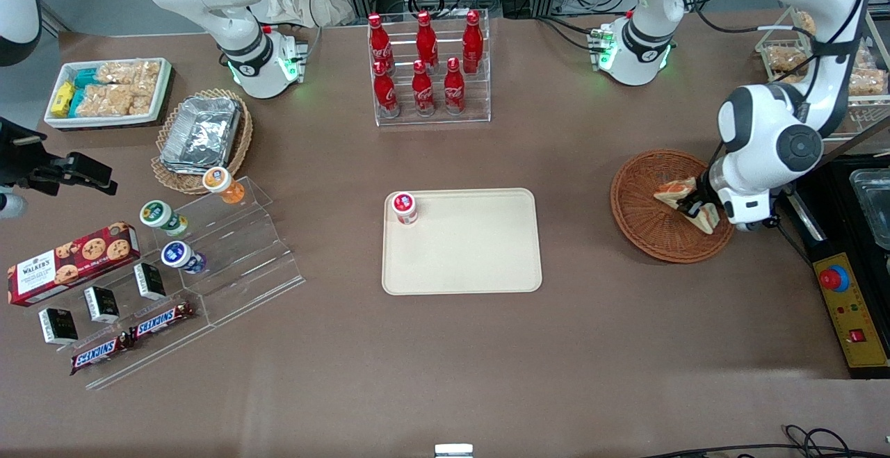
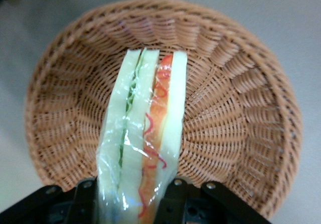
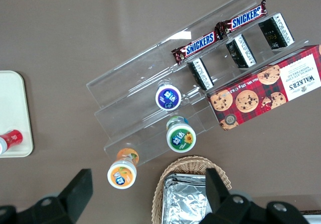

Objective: Place sandwich from basket to tray
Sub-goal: 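Close the left gripper on the sandwich's crust edge, then lift the sandwich and carry it with the left gripper over the tray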

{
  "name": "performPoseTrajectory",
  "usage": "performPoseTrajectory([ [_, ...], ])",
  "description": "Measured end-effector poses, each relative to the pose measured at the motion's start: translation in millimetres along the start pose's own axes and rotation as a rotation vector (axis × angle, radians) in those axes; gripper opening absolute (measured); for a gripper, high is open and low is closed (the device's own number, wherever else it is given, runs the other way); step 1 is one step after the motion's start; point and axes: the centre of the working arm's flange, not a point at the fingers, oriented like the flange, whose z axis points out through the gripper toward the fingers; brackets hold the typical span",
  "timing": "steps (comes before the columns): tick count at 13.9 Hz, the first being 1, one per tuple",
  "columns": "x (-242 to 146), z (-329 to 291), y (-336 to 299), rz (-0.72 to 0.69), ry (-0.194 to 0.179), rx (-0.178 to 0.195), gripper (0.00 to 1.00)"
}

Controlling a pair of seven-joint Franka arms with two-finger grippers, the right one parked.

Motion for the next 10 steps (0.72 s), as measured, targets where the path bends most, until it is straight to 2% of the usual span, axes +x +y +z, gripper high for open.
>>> performPoseTrajectory([
  [3,3.5,-63.9,10.3,0.006,-0.019,0.038,0.39],
  [5,2.6,-115.1,23.6,0.049,-0.014,0.039,0.39],
  [7,-0.8,-159.6,33.4,0.133,-0.002,0.028,0.39],
  [9,-2.2,-198.3,39.5,0.227,0.023,0.000,0.39],
  [10,-3.2,-212.3,42.0,0.262,0.036,-0.013,0.36],
])
